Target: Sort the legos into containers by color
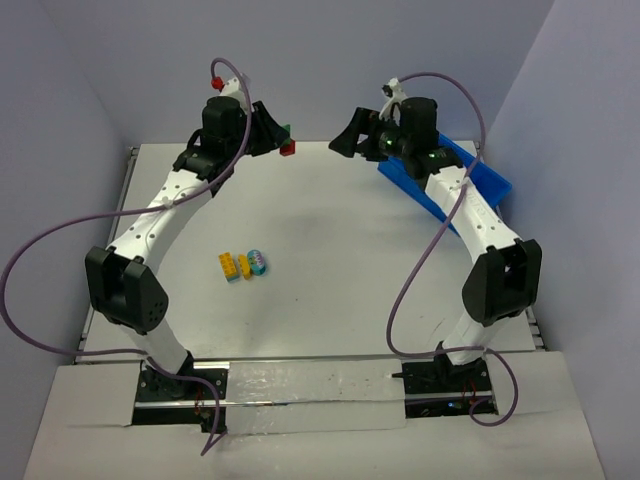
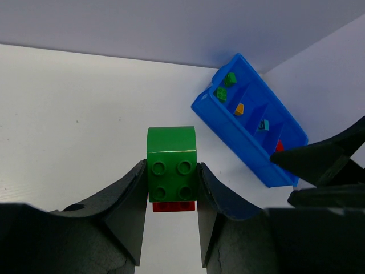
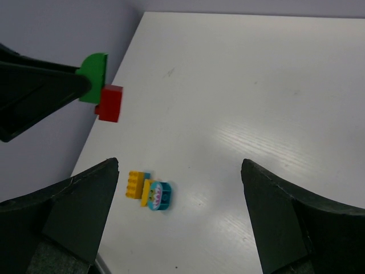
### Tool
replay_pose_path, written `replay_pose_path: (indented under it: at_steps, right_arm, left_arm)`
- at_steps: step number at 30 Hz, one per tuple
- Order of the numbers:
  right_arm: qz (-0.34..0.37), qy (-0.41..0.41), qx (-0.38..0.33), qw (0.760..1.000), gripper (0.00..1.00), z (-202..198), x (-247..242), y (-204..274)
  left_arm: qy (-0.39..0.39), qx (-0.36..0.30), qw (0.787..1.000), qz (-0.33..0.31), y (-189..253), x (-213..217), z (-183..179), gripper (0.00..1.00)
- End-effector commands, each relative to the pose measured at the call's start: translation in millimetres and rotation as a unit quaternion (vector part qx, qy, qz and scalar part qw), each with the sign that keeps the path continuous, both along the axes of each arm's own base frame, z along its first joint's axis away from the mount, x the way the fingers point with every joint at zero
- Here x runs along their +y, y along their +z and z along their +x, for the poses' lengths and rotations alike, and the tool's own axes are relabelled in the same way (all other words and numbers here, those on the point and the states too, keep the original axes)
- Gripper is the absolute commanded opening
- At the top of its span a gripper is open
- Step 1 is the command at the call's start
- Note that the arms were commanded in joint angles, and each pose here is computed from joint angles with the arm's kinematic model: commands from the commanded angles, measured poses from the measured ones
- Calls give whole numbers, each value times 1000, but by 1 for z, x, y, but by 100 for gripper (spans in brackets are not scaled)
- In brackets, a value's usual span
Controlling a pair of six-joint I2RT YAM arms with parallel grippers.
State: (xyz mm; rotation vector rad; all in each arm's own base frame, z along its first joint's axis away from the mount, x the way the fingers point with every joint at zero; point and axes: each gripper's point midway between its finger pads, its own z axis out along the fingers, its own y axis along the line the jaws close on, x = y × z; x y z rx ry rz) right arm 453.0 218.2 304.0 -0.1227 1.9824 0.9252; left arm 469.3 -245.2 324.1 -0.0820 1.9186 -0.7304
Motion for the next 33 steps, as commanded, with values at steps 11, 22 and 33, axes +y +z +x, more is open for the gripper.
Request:
replay_pose_path:
  at_steps: [11, 22, 33]
  right_arm:
    - [50, 67, -8, 996, 92, -13, 93, 26]
    - [48, 58, -13, 997, 84, 4, 109, 23]
    - [41, 62, -18, 997, 60, 14, 114, 14]
  left_arm:
    - [27, -32, 998, -49, 25, -9, 5, 0]
    - [16, -35, 997, -59, 29, -15, -1, 0]
    - [4, -37, 997, -65, 32, -23, -4, 0]
